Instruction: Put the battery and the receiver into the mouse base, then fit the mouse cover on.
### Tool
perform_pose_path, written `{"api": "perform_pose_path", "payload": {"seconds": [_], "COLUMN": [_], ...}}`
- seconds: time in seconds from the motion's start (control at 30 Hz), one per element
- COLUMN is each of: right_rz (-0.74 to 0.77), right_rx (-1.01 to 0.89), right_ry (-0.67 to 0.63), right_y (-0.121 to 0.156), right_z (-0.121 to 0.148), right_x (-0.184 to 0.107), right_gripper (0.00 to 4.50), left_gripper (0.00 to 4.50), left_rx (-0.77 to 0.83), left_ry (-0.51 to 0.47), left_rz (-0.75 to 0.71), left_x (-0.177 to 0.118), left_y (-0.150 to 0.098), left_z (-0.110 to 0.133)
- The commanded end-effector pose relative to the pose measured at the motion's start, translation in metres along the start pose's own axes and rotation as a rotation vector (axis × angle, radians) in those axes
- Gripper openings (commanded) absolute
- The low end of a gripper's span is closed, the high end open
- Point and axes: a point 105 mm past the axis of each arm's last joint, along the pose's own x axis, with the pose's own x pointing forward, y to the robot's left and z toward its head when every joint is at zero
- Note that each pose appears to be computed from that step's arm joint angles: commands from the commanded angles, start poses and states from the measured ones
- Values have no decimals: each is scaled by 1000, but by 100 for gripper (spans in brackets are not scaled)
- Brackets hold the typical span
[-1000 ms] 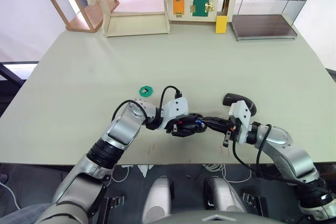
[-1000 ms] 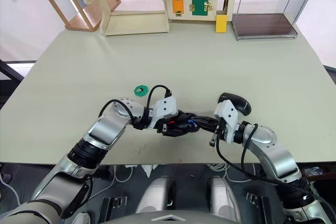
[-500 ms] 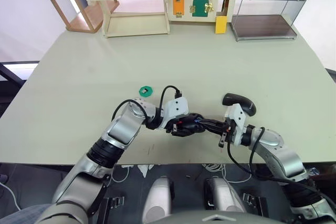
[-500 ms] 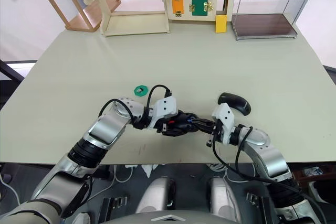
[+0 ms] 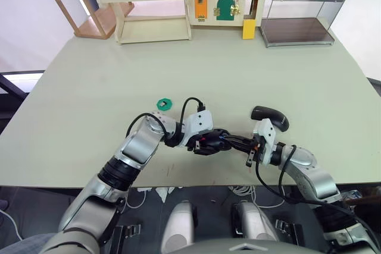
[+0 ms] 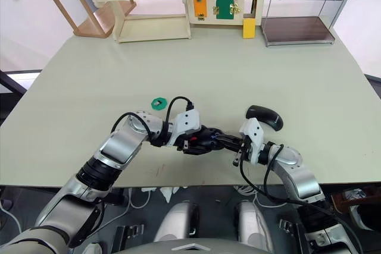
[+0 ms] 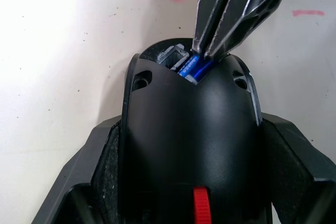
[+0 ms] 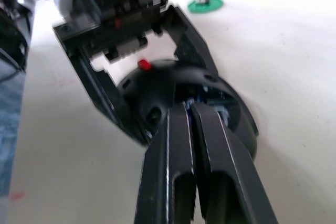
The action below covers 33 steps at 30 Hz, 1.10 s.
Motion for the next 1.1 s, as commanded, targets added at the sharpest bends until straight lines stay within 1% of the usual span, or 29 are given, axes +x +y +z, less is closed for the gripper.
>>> {"api": "perform_pose_path", "payload": {"seconds": [0.03, 0.3, 0.53, 0.57, 0.63, 0.8, 0.9, 1.1], "right_rz": [4, 41, -36, -63, -79, -74, -66, -67], "right_rx": [40, 25, -50, -77, -128, -189, -202, -193], "right_ry": [94, 169, 94, 89, -13, 1, -50, -69], "right_y": [2, 6, -7, -10, -10, -8, -6, -6], "right_z": [-28, -36, -10, -6, 12, 13, 22, 26], "right_x": [-4, -7, -15, -18, -29, -50, -67, -94], "right_gripper": [10, 10, 10, 10, 10, 10, 10, 10], "left_gripper": [297, 297, 297, 297, 297, 297, 297, 297], "left_rx": [-43, -43, -40, -40, -39, -37, -34, -28], "left_ry": [52, 55, 52, 51, 51, 50, 49, 47], "left_rz": [-78, -80, -81, -81, -80, -80, -80, -83], "left_x": [13, 13, 14, 14, 14, 15, 16, 16], "left_y": [-16, -17, -17, -17, -17, -17, -17, -16], "left_z": [-15, -16, -15, -14, -15, -15, -14, -13]}}
